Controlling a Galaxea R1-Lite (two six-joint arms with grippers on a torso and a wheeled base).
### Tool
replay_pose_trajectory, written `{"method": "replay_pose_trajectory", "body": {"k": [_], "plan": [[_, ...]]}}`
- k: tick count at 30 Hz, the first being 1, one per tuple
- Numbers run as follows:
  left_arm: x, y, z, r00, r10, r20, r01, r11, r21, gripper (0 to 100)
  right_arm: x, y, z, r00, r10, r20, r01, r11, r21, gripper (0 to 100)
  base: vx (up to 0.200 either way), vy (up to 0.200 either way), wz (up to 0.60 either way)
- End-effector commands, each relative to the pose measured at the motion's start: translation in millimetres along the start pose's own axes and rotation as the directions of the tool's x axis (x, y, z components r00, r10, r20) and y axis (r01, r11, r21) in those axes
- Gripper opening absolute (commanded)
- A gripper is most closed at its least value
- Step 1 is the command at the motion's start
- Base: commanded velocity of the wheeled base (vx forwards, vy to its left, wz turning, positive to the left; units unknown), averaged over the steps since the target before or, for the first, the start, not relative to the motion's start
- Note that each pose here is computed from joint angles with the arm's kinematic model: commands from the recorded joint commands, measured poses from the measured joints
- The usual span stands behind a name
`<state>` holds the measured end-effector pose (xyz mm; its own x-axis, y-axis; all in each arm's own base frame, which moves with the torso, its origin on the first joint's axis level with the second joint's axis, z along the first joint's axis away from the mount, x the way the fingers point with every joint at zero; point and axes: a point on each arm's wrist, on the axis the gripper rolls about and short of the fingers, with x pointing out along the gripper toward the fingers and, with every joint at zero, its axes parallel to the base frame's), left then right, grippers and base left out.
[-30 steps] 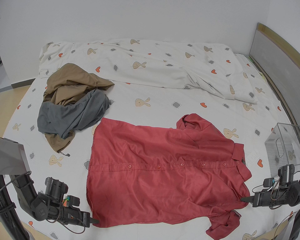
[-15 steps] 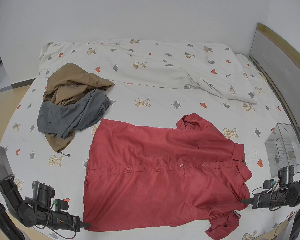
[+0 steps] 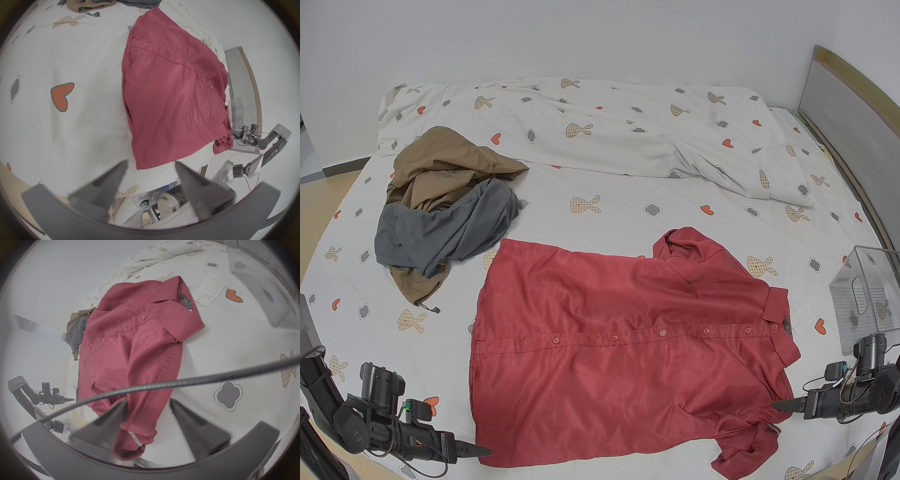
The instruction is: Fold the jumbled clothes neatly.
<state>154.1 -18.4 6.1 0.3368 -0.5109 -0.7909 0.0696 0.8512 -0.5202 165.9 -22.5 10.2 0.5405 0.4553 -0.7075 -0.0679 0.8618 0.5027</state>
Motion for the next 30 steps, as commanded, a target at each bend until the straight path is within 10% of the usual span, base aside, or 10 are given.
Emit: {"method": "replay_pose_trajectory", "body": {"k": [1, 6, 14, 22, 30], "plan": [[0, 1, 2, 1.000, 0.001, 0.009, -0.001, 1.000, 0.000, 100, -4, -4, -4, 1.000, -0.018, 0.004, 0.018, 0.999, 0.030, 100, 0.000, 0.000, 0.00], [-3, -2, 5, 0.999, -0.008, 0.044, 0.007, 1.000, 0.023, 100, -16, -5, 0, 0.997, -0.041, 0.069, 0.039, 0.999, 0.036, 100, 0.000, 0.000, 0.00], [-11, -26, 37, 0.982, -0.077, 0.171, 0.049, 0.986, 0.159, 100, -49, 54, -1, 0.982, 0.094, 0.166, -0.063, 0.980, -0.187, 100, 0.000, 0.000, 0.00], [-18, -56, 65, 0.973, -0.135, 0.185, 0.087, 0.965, 0.248, 100, -28, 89, -20, 0.980, 0.082, -0.182, -0.131, 0.951, -0.280, 100, 0.000, 0.000, 0.00], [-36, -73, 91, 0.968, -0.145, 0.203, 0.095, 0.967, 0.238, 100, 2, 87, -30, 0.943, -0.183, -0.278, 0.071, 0.927, -0.368, 100, 0.000, 0.000, 0.00]]}}
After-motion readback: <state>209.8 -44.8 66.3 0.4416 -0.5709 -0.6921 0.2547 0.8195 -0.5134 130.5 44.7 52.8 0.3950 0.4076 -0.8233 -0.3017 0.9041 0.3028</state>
